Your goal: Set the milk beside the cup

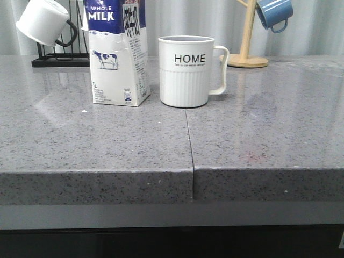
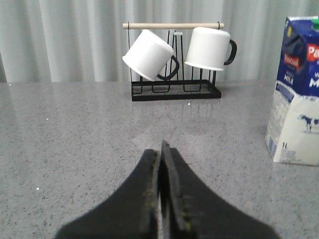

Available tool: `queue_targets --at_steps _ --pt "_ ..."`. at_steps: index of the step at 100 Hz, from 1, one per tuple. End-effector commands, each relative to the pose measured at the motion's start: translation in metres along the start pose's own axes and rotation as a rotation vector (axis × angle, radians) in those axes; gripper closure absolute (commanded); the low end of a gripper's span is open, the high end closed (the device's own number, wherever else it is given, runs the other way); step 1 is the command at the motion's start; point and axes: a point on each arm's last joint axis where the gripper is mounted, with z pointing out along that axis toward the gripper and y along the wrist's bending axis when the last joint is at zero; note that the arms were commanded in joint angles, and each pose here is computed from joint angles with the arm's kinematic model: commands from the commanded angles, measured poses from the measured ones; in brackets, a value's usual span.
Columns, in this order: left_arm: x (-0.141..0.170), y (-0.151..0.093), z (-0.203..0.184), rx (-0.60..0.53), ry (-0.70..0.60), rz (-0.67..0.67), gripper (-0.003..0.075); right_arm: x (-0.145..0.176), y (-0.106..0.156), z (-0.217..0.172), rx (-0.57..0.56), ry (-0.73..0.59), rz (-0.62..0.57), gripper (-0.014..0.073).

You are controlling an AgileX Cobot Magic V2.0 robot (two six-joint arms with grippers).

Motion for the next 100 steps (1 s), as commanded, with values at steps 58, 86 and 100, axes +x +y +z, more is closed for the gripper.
queue_targets --at_steps 58,86,100 --pt "0.051 0.008 -0.015 -0.086 -0.105 0.084 0.0741 -0.016 0.001 0.0 -0.001 -0.096 -0.006 0.0715" --pt "0.05 0.008 -0.015 -0.085 -0.114 0.067 0.0741 -0.016 0.001 0.0 -0.001 -0.096 -0.006 0.0715" --pt "0.05 0.008 -0.015 -0.085 -0.114 0.067 0.0741 -0.016 0.001 0.0 -0.001 -0.096 -0.006 0.0715"
